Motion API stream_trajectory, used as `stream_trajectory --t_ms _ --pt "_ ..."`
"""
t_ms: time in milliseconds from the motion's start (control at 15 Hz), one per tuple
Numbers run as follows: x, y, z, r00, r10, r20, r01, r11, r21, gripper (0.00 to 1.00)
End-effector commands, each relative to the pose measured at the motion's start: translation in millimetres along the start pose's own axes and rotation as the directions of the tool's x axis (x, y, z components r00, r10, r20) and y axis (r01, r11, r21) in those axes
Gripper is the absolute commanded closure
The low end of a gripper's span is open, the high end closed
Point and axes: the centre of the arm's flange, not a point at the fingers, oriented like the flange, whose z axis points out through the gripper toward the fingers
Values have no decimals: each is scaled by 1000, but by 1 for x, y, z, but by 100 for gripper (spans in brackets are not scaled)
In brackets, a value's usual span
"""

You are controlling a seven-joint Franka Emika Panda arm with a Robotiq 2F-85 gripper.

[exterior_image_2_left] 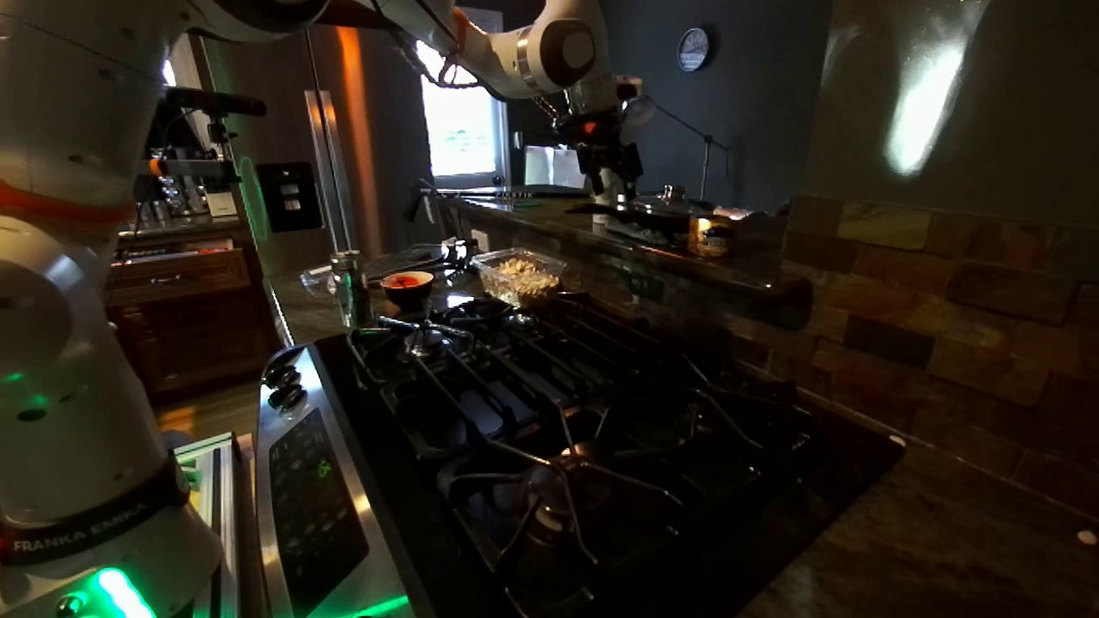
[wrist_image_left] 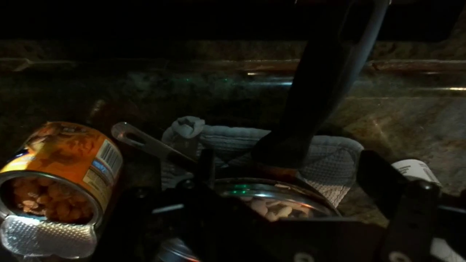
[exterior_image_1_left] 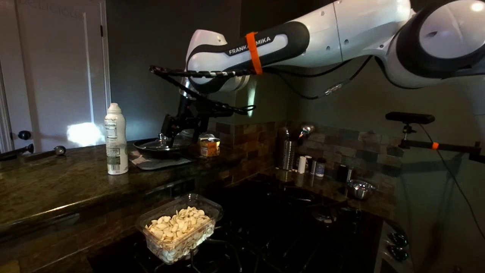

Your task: Put the pan on the stove

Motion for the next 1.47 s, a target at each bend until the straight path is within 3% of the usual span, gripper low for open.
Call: stream_trajectory --t_ms 0,67,267,533,667,933,1400 --pt "16 -17 -1 996 -19 92 16 999 35 0" --pt "2 -9 7 999 -1 53 1 1000 13 0" --pt "4 -17 -1 997 -13 70 11 1000 29 0" --pt "-3 -19 15 973 230 19 -229 972 -52 0" --pt "-10 -23 22 957 291 9 -291 956 -34 0" --pt "-12 -31 43 956 289 -47 -290 957 -30 0" --pt "-8 -11 73 955 284 -88 -293 949 -119 0"
